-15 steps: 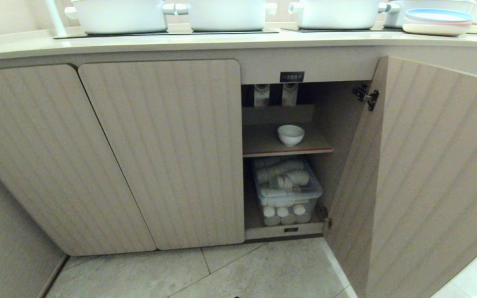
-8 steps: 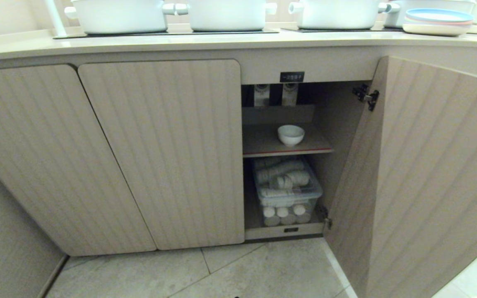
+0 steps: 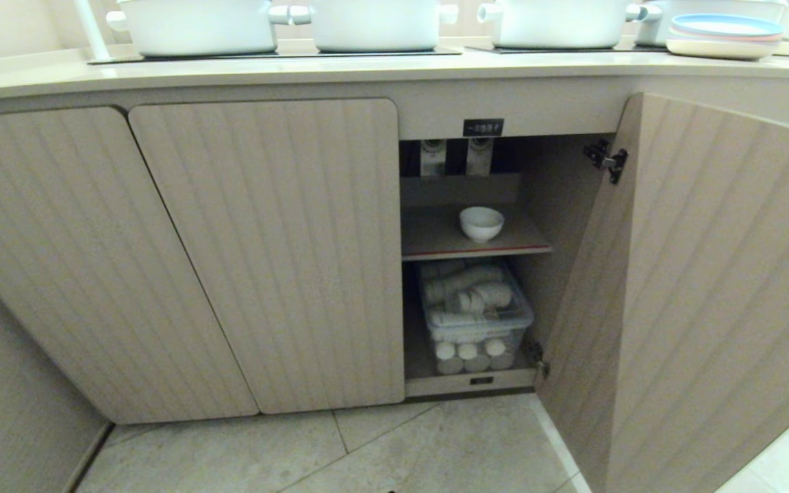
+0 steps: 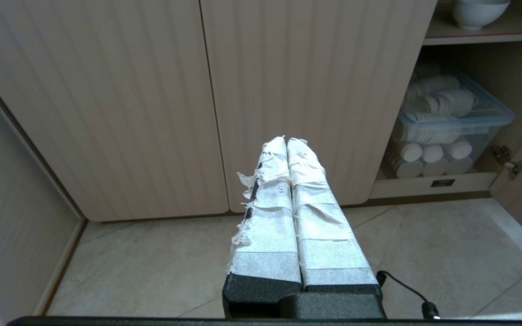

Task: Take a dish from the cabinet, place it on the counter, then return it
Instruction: Close the cabinet door

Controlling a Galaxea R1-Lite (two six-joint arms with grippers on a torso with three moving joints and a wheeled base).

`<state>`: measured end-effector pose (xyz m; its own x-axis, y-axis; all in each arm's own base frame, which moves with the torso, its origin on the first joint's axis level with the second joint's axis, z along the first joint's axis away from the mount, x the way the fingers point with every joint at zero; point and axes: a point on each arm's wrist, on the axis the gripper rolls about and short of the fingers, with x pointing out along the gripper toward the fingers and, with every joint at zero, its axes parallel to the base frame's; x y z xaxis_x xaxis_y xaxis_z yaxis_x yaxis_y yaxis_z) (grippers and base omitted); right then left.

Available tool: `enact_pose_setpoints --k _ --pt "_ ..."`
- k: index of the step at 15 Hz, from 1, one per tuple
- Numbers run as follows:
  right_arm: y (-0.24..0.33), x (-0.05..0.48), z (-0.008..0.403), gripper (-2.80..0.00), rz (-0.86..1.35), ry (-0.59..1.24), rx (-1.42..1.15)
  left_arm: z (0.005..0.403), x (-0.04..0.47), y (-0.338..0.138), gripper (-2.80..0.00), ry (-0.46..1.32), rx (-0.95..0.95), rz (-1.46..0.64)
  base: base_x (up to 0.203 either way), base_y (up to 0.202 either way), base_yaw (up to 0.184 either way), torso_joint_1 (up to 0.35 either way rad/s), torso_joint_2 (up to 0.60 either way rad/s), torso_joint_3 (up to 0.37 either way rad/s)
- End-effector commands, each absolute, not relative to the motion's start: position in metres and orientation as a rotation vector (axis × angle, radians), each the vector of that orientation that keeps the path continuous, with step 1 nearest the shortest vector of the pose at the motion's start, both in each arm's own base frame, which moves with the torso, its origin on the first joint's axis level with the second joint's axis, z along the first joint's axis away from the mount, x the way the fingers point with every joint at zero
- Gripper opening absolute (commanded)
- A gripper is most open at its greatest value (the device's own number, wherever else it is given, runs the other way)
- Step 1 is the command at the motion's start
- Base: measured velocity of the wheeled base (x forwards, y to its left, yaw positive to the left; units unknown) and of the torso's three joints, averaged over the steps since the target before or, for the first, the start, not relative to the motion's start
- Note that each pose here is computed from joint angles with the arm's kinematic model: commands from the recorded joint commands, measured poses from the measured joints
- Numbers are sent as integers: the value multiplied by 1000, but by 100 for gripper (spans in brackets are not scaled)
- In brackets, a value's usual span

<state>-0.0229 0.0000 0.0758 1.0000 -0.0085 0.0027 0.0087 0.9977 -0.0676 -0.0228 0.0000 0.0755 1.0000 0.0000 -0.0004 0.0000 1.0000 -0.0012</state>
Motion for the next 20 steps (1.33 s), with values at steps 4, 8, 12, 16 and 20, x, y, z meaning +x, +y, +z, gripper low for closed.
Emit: enact_pose_setpoints --k 4,8,12,16,20 --pt "-1 -22 93 -280 -41 -2 -71 75 -23 0 -280 0 -1 0 0 0 0 0 0 0" --pt "-2 -14 120 -280 -102 49 -73 75 -23 0 -280 0 -2 0 0 0 0 0 0 0" --pt "-5 7 148 -280 -386 170 -79 75 -23 0 -280 0 -2 0 0 0 0 0 0 0" --pt "-19 27 184 -280 -639 245 -159 75 -23 0 -280 0 -2 0 0 0 0 0 0 0" --pt "-41 48 211 -280 -765 315 -186 75 -23 0 -280 0 -2 0 0 0 0 0 0 0"
